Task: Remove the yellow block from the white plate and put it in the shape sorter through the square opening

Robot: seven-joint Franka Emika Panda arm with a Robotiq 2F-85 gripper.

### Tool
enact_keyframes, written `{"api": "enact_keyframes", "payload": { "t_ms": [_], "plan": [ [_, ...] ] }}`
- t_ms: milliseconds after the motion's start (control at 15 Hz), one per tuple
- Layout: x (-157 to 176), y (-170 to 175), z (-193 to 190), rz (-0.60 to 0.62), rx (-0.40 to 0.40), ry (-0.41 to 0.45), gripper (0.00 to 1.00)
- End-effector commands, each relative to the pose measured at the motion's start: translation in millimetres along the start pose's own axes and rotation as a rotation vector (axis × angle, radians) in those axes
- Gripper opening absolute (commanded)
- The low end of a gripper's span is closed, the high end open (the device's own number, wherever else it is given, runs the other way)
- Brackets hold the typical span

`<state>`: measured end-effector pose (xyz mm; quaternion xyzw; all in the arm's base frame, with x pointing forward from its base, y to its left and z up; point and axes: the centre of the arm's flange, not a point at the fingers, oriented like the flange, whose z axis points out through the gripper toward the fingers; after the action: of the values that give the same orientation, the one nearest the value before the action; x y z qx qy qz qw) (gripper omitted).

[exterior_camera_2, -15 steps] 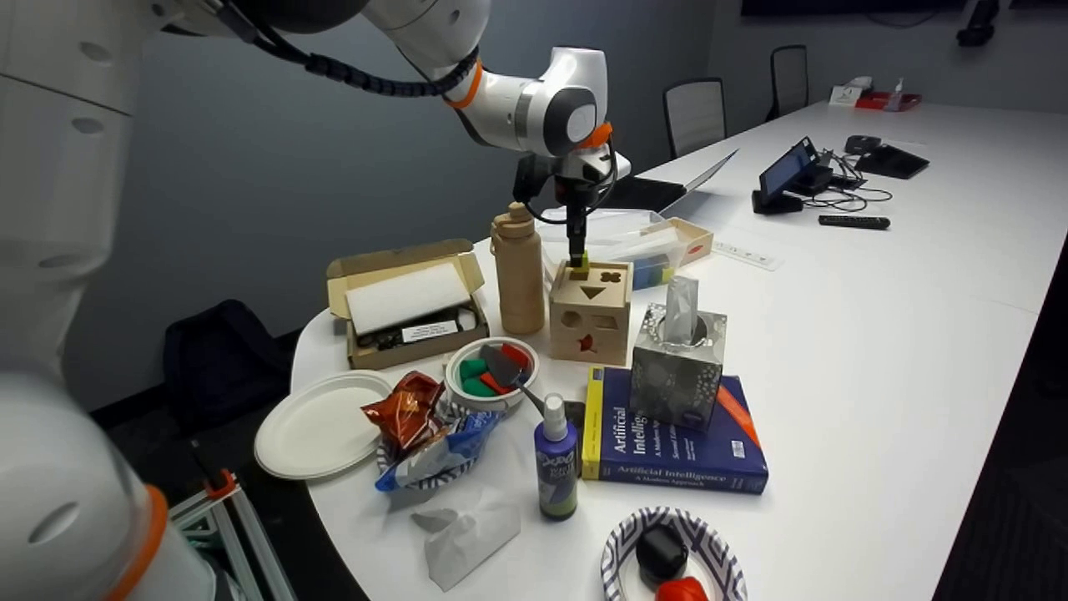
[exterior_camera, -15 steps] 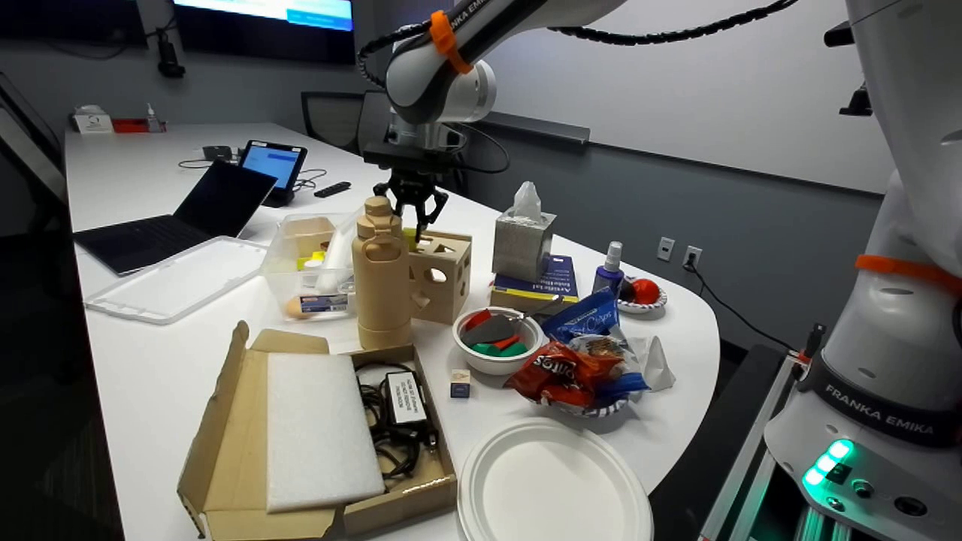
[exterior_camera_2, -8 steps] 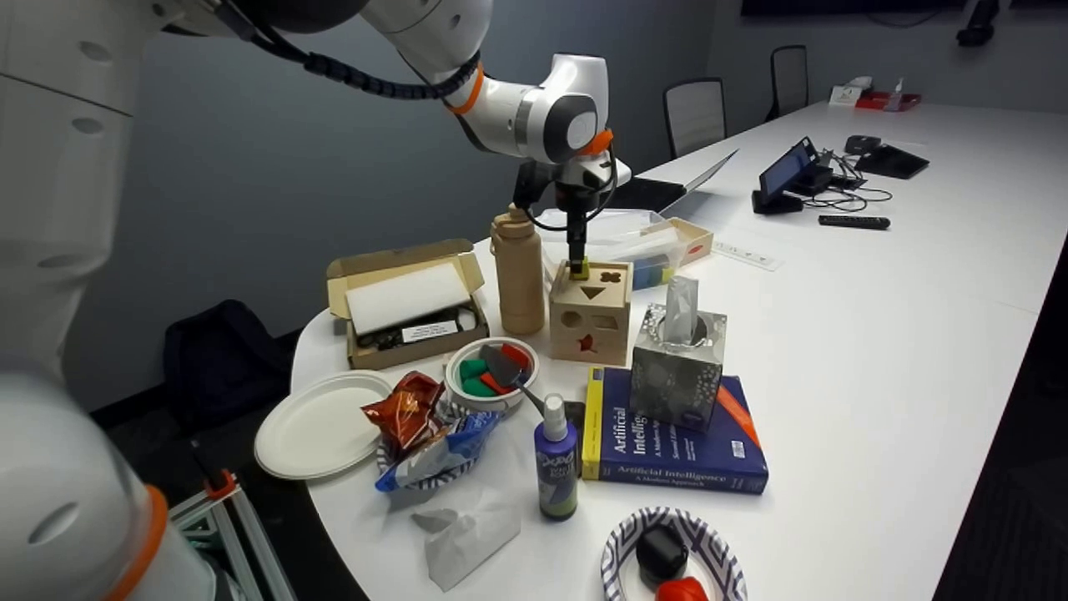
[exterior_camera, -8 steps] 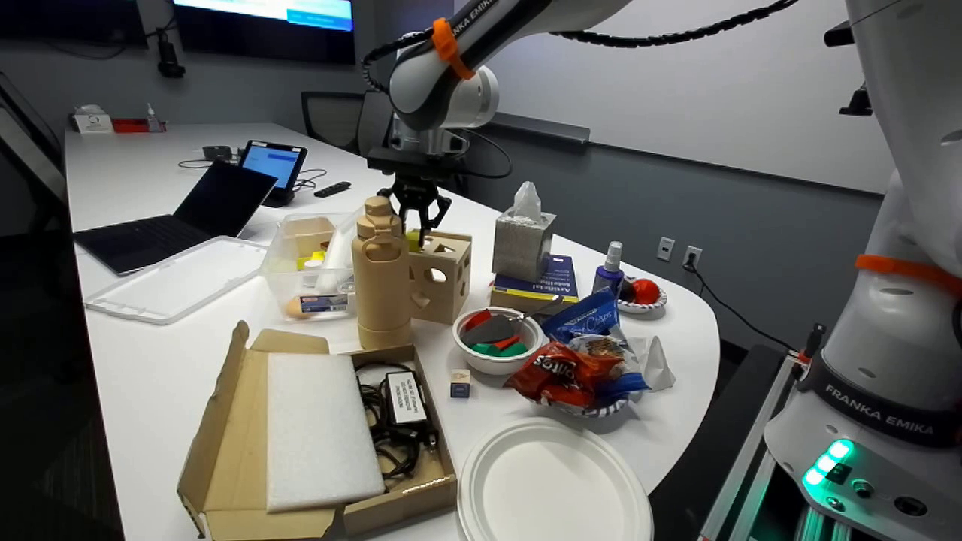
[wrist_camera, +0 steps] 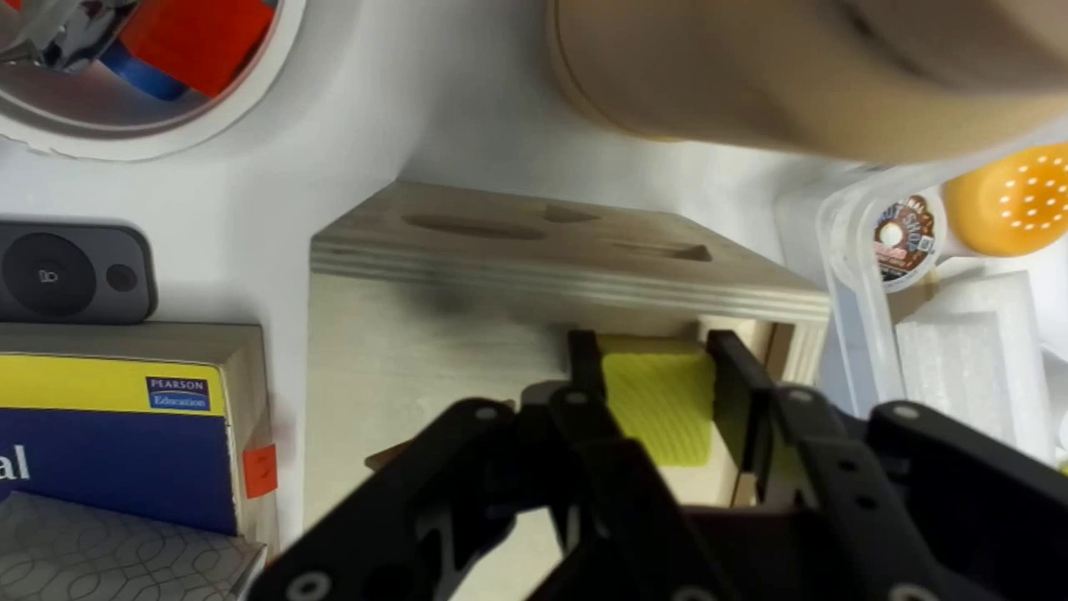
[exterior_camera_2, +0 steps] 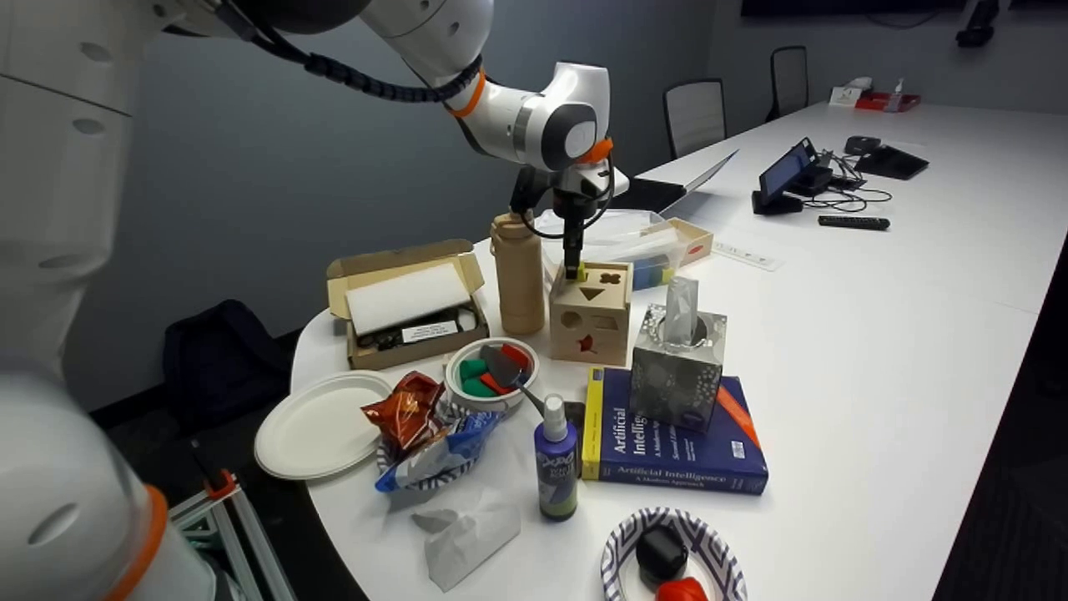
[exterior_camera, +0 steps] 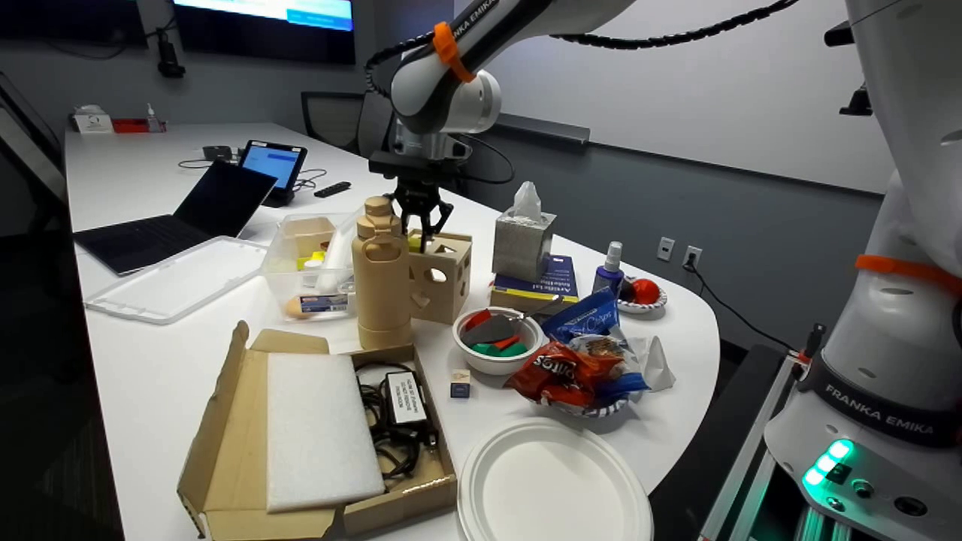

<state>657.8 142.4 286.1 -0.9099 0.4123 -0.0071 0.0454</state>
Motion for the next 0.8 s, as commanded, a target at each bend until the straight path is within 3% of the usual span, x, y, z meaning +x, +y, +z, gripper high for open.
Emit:
{"api": "enact_keyframes", "payload": {
  "t_ms": [0,67,133,267,533,733],
  "plan": [
    [-1.6,6.2,2.4,0.032,0.021,-0.004,0.11],
    [-1.4,6.1,2.1,0.032,0.024,-0.001,0.11],
    [-1.5,5.4,0.9,0.029,0.029,0.006,0.61],
    [-2.3,3.4,-3.2,0.018,0.043,0.016,0.69],
    [-8.8,-1.8,-21.5,-0.003,0.067,0.022,1.0],
    [-18.0,-4.8,-39.6,-0.021,0.062,0.017,1.0]
  ]
}}
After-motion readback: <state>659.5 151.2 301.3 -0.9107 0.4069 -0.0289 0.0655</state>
